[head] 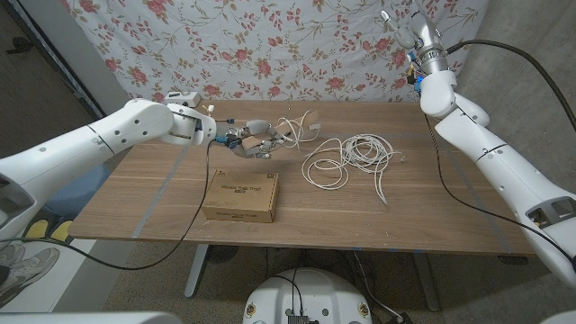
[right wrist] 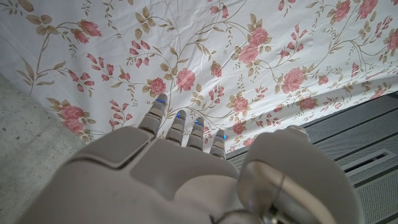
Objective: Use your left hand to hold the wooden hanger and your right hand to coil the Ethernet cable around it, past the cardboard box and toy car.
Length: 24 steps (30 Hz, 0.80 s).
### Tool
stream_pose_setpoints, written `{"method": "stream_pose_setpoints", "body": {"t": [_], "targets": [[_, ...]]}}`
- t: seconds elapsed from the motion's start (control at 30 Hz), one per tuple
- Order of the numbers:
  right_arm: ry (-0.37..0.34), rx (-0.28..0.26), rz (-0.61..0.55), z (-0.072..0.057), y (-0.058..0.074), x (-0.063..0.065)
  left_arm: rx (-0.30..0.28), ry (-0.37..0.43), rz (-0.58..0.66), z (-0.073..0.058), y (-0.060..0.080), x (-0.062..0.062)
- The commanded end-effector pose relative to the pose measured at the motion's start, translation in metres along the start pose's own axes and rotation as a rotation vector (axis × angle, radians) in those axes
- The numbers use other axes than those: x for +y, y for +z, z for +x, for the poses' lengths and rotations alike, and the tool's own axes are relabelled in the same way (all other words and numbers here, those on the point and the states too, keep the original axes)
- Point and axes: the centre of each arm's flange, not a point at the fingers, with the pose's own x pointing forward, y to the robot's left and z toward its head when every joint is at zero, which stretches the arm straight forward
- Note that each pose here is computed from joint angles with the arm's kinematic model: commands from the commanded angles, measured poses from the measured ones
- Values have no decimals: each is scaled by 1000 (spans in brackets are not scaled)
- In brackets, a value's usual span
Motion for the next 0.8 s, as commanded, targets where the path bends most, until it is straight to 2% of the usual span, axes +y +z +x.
{"method": "stream_pose_setpoints", "body": {"t": [0.03, 0.2, 0.43, 0.6, 0.8], "targets": [[15, 7, -1, 6, -9, 4, 82, 87, -155, 7, -23, 14], [16, 9, 1, 8, -13, 7, 92, 127, -175, 6, -21, 17], [20, 12, 7, 11, -17, 9, 71, 173, -186, 4, -14, 20], [19, 16, 9, 11, -18, 9, 57, 175, -180, 4, -12, 20], [15, 16, 9, 10, -19, 7, 33, 179, -109, 4, -5, 19]]}}
